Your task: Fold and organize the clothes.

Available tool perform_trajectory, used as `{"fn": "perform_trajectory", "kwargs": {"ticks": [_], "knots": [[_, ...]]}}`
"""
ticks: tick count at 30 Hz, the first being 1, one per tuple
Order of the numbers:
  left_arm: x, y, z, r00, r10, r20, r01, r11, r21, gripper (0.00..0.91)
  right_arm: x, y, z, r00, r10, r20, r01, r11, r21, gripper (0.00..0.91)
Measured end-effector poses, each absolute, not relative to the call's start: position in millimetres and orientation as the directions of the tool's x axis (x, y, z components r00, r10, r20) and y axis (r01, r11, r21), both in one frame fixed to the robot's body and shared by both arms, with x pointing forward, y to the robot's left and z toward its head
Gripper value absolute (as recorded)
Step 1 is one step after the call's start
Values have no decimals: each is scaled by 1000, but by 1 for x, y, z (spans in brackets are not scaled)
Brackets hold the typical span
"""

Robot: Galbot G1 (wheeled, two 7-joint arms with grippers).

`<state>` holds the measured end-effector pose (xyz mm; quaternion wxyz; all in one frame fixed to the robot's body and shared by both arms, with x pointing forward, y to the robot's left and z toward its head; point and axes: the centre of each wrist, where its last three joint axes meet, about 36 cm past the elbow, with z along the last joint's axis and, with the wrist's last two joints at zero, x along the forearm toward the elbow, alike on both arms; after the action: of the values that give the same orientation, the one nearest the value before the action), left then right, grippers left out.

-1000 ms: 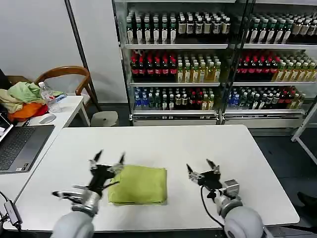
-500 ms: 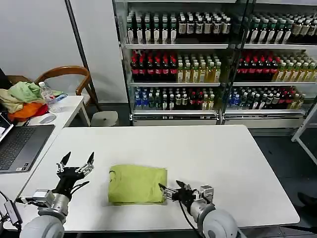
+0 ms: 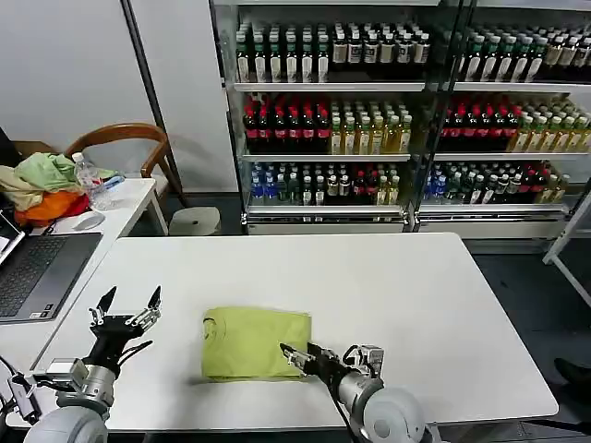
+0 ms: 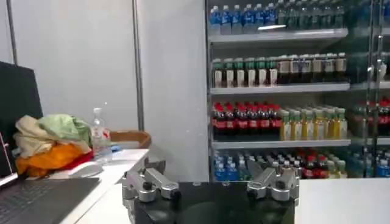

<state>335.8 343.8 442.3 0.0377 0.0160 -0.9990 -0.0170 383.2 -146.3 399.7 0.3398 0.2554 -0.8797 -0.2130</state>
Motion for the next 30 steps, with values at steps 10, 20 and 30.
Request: {"fn": "perform_trajectory", "kwargs": {"ticks": [10, 20, 30], "knots": [[337, 345, 436, -995, -49, 82, -45, 998, 45, 907, 387, -141, 396, -625, -612, 485, -297, 761, 577, 0], [338, 348, 432, -994, -60, 88, -55, 997, 53, 907, 401, -150, 405, -663, -588, 464, -306, 778, 549, 0], [340, 346, 429, -995, -57, 82, -53, 997, 52, 907, 423, -181, 415, -705, -527, 474, -303, 829, 471, 0]]}}
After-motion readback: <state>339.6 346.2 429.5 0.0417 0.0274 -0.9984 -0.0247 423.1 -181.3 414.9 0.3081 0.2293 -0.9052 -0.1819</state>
